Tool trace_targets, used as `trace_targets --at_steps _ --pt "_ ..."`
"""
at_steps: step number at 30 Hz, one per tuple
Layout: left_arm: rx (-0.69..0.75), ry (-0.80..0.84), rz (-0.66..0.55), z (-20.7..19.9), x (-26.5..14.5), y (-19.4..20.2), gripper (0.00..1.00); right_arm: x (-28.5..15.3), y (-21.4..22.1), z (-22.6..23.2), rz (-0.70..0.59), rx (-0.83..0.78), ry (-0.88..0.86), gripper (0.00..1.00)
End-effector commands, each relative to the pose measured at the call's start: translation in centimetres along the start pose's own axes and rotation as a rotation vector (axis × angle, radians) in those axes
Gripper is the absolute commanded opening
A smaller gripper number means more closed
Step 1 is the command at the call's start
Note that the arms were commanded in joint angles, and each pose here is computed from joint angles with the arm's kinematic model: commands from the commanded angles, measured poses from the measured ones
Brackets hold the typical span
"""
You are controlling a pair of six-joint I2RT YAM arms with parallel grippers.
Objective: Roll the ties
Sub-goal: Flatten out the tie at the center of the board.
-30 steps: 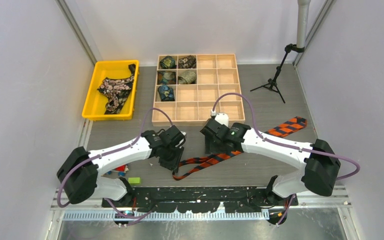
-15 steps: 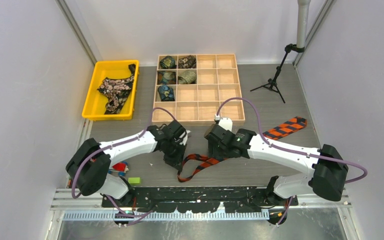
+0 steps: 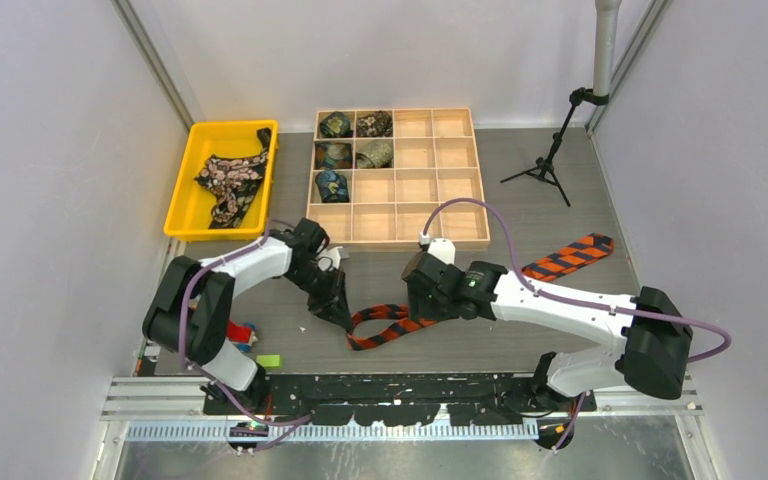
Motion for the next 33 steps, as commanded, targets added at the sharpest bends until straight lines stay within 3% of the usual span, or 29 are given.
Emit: trace_targets --at_steps 1,7,11,18,28,33 --pt "-0.058 -0.066 0.039 1.7 -0.2 0.2 0.14 -0.7 -0.7 2.1 -0.036 -0.017 -0.059 0.56" --pt "-0.006 -0.248 -0.135 2.3 -2.7 -2.0 0.32 -1.3 -0.2 2.8 -0.045 -0.027 -0.073 0.56" --pt "0.157 -0.418 -0.282 0.5 -5.2 -3.0 0.36 -1.3 0.5 3.1 -0.045 -0.030 -0.066 0.55" --pt "0.360 -0.272 -0.210 -3.7 -2.7 -3.3 0.40 -2.4 1.0 0.4 -0.096 0.051 0.020 0.53" --pt "0.514 -0.223 -0.075 -4.9 1.8 -3.2 0.45 -4.0 1.6 -1.5 -0.147 0.114 0.009 0.53" --pt "0.488 -0.239 -0.040 -4.6 3.7 -3.7 0.34 -3.9 1.7 -1.6 -0.145 0.108 0.014 0.53"
Point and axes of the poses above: each gripper's point midway between its finger pads, its own x axis out along the fingers, its own z axis along the line the jaws close on, y = z × x, the point moved 3 cm from there along -x, back along the fingers, and after that the axes turned 14 degrees about -x, right-handed, at the moved point
